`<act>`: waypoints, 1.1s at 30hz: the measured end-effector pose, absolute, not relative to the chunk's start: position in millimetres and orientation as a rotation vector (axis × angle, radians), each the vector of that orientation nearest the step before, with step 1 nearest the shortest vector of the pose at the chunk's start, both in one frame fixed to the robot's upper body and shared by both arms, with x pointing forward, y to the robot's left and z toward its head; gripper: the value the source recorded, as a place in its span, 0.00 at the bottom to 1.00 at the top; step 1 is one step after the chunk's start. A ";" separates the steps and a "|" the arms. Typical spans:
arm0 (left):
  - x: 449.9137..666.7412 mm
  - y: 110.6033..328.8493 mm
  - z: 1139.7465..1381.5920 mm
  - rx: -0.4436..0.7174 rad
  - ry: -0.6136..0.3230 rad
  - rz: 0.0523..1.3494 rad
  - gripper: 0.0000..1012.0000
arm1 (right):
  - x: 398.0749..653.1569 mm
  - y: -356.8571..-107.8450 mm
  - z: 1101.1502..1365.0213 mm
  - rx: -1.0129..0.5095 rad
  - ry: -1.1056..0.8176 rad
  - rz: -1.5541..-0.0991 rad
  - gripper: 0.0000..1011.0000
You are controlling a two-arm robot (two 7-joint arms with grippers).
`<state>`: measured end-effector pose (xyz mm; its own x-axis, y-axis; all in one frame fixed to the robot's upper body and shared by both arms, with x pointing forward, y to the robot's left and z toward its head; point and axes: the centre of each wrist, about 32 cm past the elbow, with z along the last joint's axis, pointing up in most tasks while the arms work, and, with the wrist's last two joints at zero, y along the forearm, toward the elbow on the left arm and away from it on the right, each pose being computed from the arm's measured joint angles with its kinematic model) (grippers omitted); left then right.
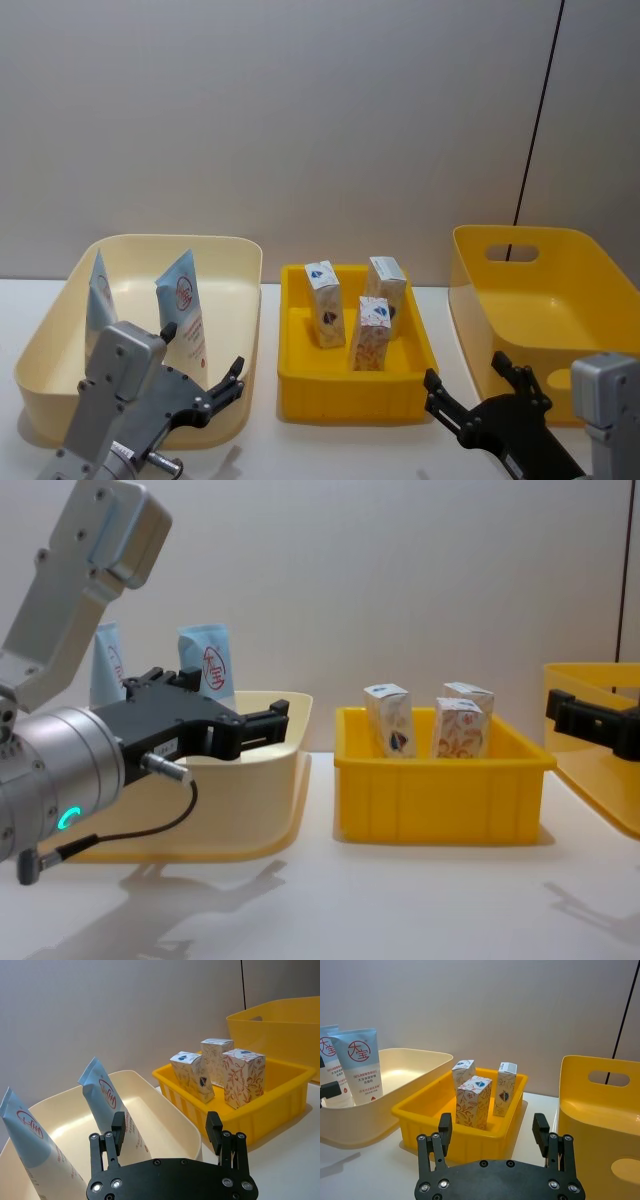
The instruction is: Bimanual collaborative sorting of washing and personal care products
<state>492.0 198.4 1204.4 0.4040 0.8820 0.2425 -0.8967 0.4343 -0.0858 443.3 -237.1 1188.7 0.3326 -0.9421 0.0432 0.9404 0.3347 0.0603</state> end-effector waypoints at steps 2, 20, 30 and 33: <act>492.0 198.4 1204.4 0.061 -0.268 1.124 0.99 | 443.3 -237.1 1188.7 0.026 -0.075 -1.230 0.99; 492.0 198.4 1204.4 0.061 -0.268 1.124 0.99 | 443.3 -237.1 1188.7 0.026 -0.075 -1.229 0.99; 492.0 198.4 1204.4 0.061 -0.268 1.124 0.99 | 443.3 -237.1 1188.7 0.026 -0.075 -1.229 0.99; 492.0 198.4 1204.4 0.061 -0.268 1.124 0.99 | 443.3 -237.1 1188.7 0.026 -0.075 -1.230 0.99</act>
<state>492.0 198.4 1204.4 0.4040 0.8821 0.2424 -0.8967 0.4343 -0.0859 443.3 -237.1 1188.7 0.3326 -0.9421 0.0432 0.9404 0.3348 0.0603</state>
